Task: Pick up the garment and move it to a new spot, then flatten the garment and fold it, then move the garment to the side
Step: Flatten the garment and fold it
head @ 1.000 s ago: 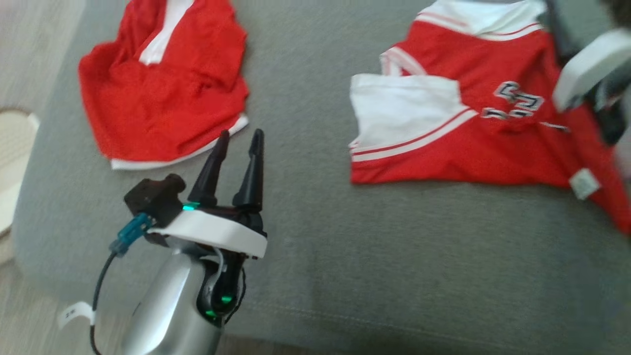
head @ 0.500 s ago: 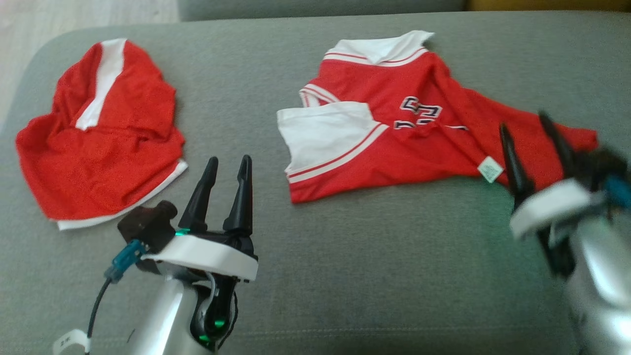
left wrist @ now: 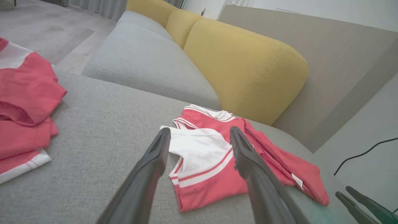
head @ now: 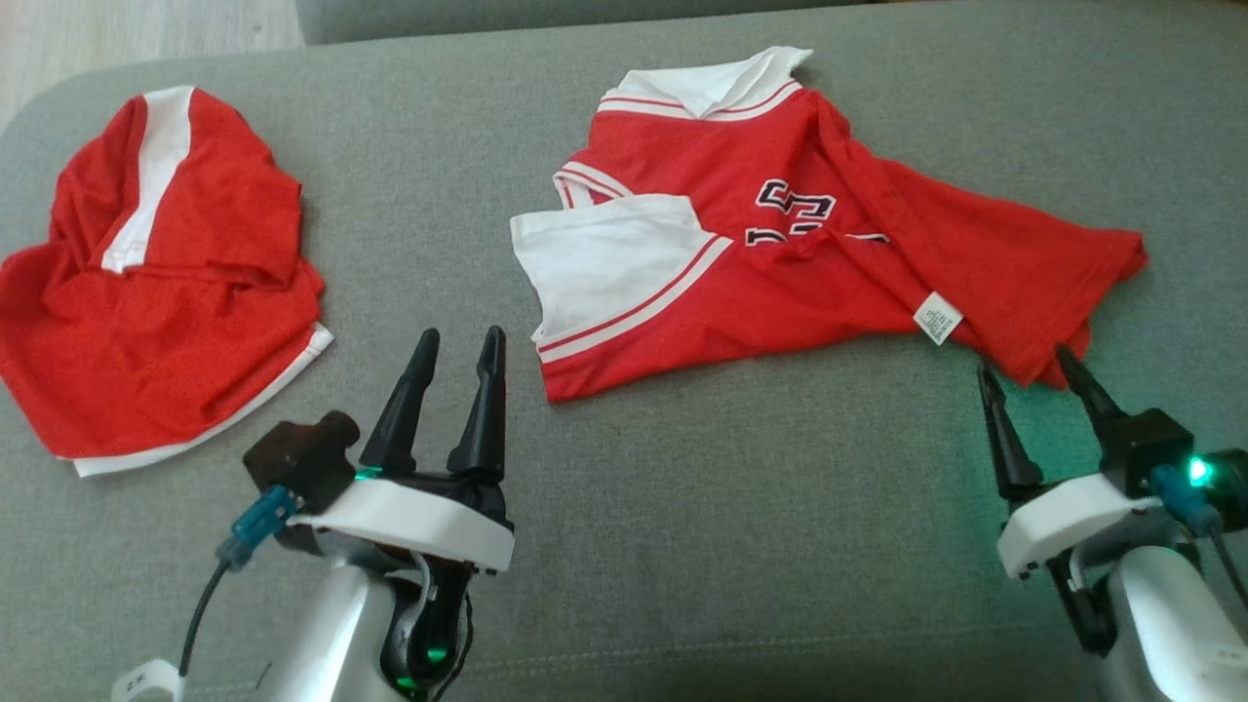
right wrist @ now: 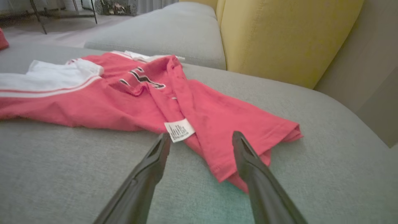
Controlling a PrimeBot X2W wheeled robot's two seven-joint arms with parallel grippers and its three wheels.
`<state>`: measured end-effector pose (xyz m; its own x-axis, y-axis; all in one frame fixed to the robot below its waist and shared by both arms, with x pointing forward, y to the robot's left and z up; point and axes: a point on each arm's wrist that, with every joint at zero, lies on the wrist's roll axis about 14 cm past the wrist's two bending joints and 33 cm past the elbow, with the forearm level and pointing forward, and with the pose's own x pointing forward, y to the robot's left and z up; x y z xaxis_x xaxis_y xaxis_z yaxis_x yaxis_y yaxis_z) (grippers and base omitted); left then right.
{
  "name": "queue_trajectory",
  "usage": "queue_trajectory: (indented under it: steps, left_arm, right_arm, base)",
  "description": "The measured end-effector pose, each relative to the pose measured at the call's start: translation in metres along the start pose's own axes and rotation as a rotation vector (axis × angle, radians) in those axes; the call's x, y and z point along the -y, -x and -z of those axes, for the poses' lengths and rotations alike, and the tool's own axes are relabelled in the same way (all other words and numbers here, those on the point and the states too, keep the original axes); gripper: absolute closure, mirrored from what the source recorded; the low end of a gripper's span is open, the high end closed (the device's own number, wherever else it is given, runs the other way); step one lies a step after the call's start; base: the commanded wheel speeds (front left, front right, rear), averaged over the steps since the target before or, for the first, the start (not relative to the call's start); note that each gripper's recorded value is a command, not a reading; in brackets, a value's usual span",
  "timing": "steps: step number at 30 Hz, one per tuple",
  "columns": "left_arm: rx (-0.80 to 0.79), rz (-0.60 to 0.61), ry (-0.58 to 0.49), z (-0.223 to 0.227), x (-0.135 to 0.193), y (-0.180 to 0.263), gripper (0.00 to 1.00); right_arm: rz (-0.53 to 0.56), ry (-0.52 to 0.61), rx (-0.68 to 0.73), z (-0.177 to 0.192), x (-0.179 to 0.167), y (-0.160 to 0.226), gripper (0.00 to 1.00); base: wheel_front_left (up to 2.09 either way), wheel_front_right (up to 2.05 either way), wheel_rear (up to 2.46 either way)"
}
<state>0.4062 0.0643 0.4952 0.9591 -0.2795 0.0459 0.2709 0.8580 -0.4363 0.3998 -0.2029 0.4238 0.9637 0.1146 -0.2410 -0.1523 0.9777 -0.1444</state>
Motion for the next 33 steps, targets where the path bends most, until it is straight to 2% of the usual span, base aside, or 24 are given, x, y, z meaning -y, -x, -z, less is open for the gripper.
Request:
queue_trajectory:
  steps: [4,10,21,22,23,24,25,33]
  left_arm:
    - [-0.021,-0.008,-0.004,0.007,-0.004,0.0,0.0]
    - [-0.048,-0.025,-0.007,0.017,-0.014,-0.001,0.0]
    - [-0.057,-0.042,-0.017,0.02,-0.024,-0.005,0.0]
    - [-0.057,-0.042,-0.017,0.02,-0.024,-0.005,0.0]
    - [-0.058,-0.043,-0.017,0.02,-0.024,-0.005,0.0]
    - [-0.059,-0.043,-0.017,0.021,-0.024,-0.005,0.0]
    - [-0.061,-0.044,-0.017,0.022,-0.024,-0.005,0.0]
    - [-0.054,-0.037,-0.02,0.019,-0.024,-0.01,0.0]
  right_arm:
    - [0.026,0.052,-0.079,0.016,0.011,-0.004,0.0]
    - [0.041,0.104,-0.126,0.023,0.021,-0.02,0.0]
    - [0.038,0.103,-0.214,0.048,0.018,-0.03,0.0]
    - [0.038,0.103,-0.214,0.048,0.018,-0.03,0.14]
    - [0.039,0.105,-0.221,0.05,0.018,-0.029,0.54]
    - [0.039,0.104,-0.224,0.052,0.019,-0.029,0.84]
    - [0.042,0.098,-0.228,0.053,0.019,-0.03,1.0]
    - [0.064,0.094,-0.198,0.042,0.026,-0.041,1.0]
  base:
    - [0.0,0.0,0.0]
    - [0.0,0.0,0.0]
    - [0.0,0.0,0.0]
    - [0.0,0.0,0.0]
    - [0.0,0.0,0.0]
    - [0.0,0.0,0.0]
    - [0.0,0.0,0.0]
    - [0.0,0.0,0.0]
